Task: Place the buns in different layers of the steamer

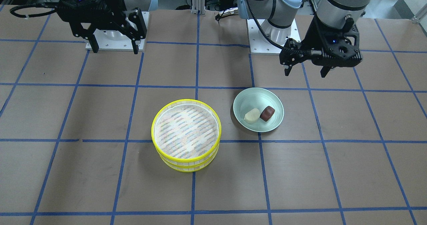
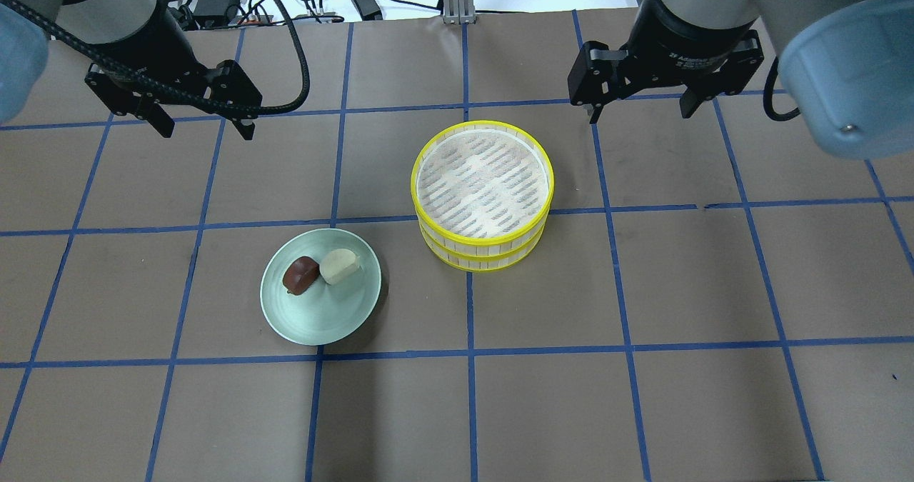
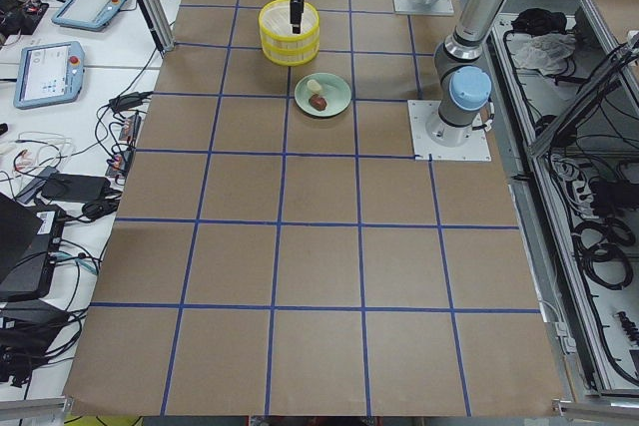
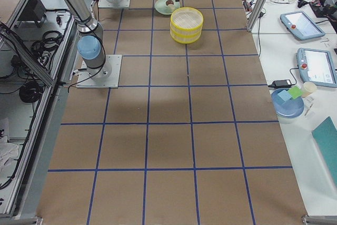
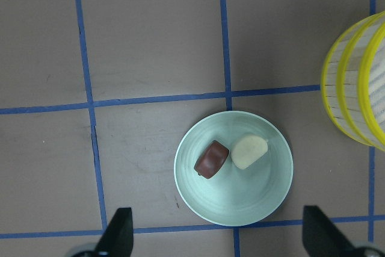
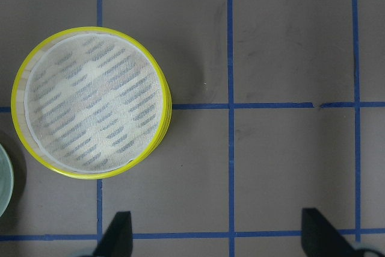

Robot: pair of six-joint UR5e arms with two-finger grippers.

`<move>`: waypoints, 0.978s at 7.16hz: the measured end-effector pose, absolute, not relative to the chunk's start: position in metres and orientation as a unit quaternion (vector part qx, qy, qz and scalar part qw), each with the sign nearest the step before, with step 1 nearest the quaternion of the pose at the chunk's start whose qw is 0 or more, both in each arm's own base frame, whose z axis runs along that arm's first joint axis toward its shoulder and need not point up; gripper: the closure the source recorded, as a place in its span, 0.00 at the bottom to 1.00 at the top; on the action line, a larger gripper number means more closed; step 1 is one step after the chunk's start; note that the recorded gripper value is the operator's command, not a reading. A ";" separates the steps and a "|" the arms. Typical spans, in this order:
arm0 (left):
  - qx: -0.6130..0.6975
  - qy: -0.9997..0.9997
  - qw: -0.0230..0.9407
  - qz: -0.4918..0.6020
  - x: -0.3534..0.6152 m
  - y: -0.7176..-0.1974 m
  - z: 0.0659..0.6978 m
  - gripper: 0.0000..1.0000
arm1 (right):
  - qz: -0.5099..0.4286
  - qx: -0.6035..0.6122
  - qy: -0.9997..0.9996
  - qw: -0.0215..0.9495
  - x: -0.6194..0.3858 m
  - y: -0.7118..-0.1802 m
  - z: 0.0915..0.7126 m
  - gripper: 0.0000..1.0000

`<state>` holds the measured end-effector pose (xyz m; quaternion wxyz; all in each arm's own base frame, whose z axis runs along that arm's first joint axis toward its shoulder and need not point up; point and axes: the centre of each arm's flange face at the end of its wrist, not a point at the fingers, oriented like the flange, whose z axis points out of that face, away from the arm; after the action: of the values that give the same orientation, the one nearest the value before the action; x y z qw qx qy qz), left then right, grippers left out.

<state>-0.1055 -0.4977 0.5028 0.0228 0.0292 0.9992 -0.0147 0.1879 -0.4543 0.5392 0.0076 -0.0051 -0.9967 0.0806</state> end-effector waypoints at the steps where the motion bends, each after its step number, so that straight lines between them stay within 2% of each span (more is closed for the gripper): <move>1: 0.029 0.999 0.023 -0.013 -0.105 -0.498 0.501 0.00 | 0.081 -0.012 -0.997 0.003 0.182 -0.458 0.539 0.01; 7: 0.026 0.999 0.026 -0.015 -0.103 -0.496 0.502 0.00 | 0.077 -0.019 -0.997 0.001 0.172 -0.469 0.539 0.00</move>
<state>-0.1030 -0.4960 0.5019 0.0264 0.0265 0.9992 -0.0154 0.1719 -0.4693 0.5390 0.0011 -0.0186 -0.9969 0.0766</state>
